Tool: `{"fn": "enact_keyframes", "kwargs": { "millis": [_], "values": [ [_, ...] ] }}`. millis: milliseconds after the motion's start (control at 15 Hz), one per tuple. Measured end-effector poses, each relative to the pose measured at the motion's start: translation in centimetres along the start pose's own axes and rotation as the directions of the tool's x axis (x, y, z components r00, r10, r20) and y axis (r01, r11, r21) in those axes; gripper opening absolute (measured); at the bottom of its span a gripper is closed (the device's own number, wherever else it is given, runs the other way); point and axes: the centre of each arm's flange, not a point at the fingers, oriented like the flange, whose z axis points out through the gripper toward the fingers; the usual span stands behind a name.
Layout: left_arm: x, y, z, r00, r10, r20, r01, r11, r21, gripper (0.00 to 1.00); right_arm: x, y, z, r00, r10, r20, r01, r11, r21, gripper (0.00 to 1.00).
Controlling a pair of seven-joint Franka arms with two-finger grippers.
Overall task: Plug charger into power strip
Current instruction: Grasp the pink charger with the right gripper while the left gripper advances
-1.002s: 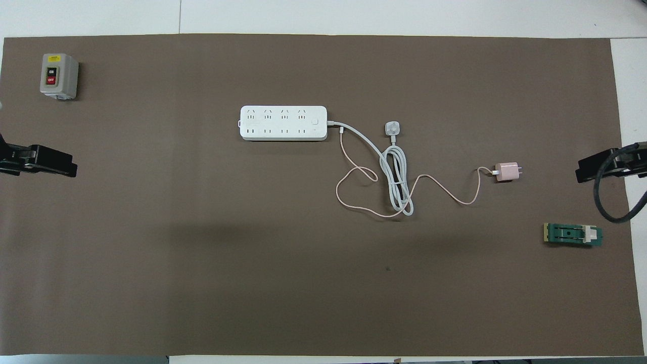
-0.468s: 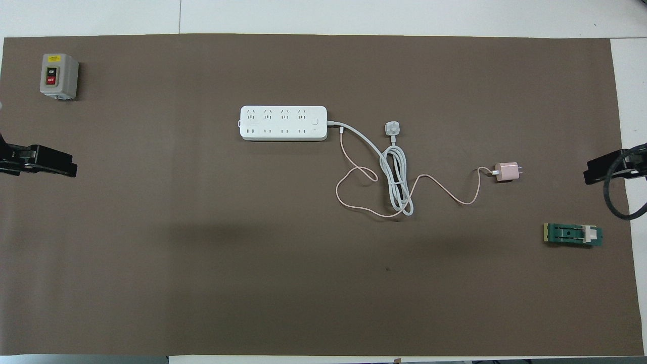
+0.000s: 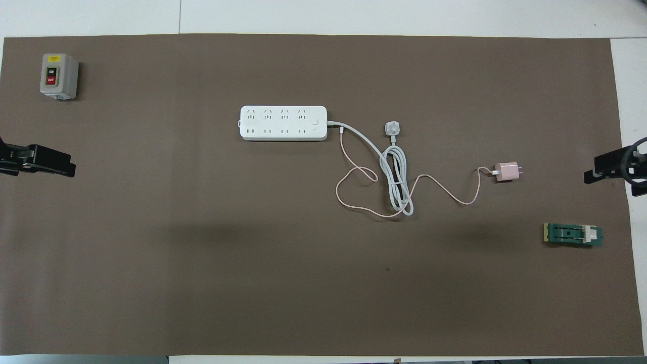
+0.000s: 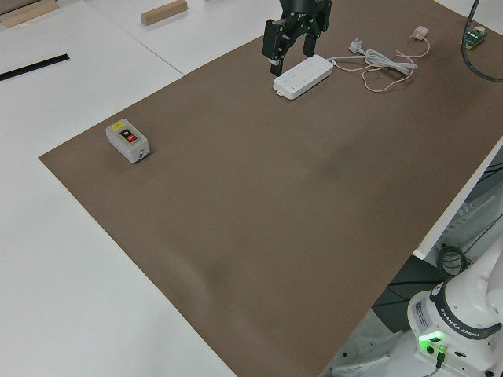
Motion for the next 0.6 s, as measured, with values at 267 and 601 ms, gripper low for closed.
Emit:
{"fn": "enact_keyframes", "kwargs": {
  "millis": [267,601],
  "values": [
    [0.0,0.0,0.0,1.0,-0.001,-0.001,0.001,1.0,0.0,1.0,3.7,0.3,5.3,0.966,0.22,0.136,-0.235,0.966,0.108,1.0],
    [0.5,0.1,0.7,1.0,0.002,0.009,-0.002,1.0,0.0,1.0,8.9,2.8,11.4,0.874,0.4,0.276,-0.459,0.865,0.201,1.0]
  ]
}}
